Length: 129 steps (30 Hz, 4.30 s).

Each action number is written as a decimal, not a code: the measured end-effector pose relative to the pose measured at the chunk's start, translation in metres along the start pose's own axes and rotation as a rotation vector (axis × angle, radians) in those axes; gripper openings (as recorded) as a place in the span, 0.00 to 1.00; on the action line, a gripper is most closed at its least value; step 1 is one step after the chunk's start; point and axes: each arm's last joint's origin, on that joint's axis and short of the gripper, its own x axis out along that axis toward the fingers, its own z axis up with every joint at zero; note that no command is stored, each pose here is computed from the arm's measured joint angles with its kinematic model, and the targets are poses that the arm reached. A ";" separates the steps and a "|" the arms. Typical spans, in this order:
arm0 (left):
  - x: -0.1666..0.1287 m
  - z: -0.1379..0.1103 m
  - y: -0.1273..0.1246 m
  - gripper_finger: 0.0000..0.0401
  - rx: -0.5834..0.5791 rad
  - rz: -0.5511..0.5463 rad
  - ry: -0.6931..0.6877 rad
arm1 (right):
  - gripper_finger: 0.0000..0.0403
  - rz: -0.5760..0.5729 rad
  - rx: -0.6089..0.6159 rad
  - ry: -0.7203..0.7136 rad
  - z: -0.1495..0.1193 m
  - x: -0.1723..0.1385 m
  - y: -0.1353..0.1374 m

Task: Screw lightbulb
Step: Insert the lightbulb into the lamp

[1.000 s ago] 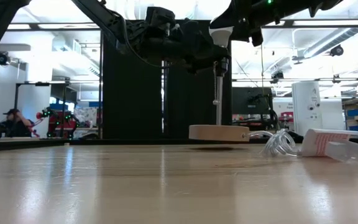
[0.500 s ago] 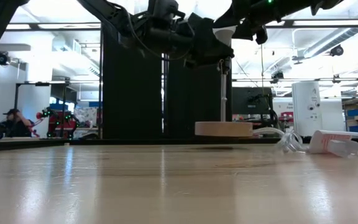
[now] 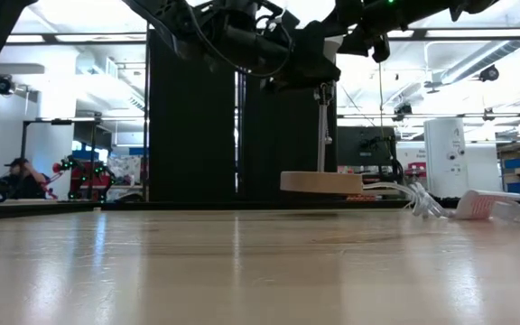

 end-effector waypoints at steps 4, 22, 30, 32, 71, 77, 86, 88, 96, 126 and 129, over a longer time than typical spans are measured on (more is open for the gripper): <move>-0.001 0.000 -0.005 0.62 -0.011 0.051 -0.002 | 0.62 0.002 0.002 0.000 0.000 0.000 0.000; -0.003 0.006 -0.005 0.68 0.001 0.046 -0.053 | 0.61 -0.002 0.005 0.027 -0.005 0.000 0.000; -0.002 0.006 -0.006 0.68 0.021 0.020 -0.071 | 0.62 0.006 0.013 0.049 -0.007 0.000 0.000; -0.002 0.006 -0.006 0.69 0.025 0.019 -0.070 | 0.62 0.007 0.009 0.047 -0.006 0.000 0.000; -0.023 0.015 -0.004 0.76 0.076 -0.058 0.100 | 0.62 0.017 0.083 -0.041 0.017 -0.015 -0.005; -0.042 0.024 0.000 0.76 0.061 -0.057 0.197 | 0.61 0.023 0.138 -0.080 0.027 -0.026 -0.010; -0.103 0.043 0.008 0.76 -0.103 -0.049 0.278 | 0.62 0.012 0.207 -0.042 0.024 -0.028 -0.012; -0.119 0.045 0.012 0.76 -0.132 -0.044 0.293 | 0.61 0.011 0.206 -0.036 0.024 -0.028 -0.012; -0.170 0.052 0.024 0.76 -0.227 -0.052 0.308 | 0.61 0.010 0.205 -0.033 0.023 -0.028 -0.012; -0.191 0.068 0.029 0.76 -0.255 -0.078 0.250 | 0.62 0.005 0.232 -0.002 0.019 -0.025 -0.011; -0.190 0.067 0.029 0.76 -0.258 -0.074 0.251 | 0.61 0.013 0.229 0.006 0.018 -0.025 -0.010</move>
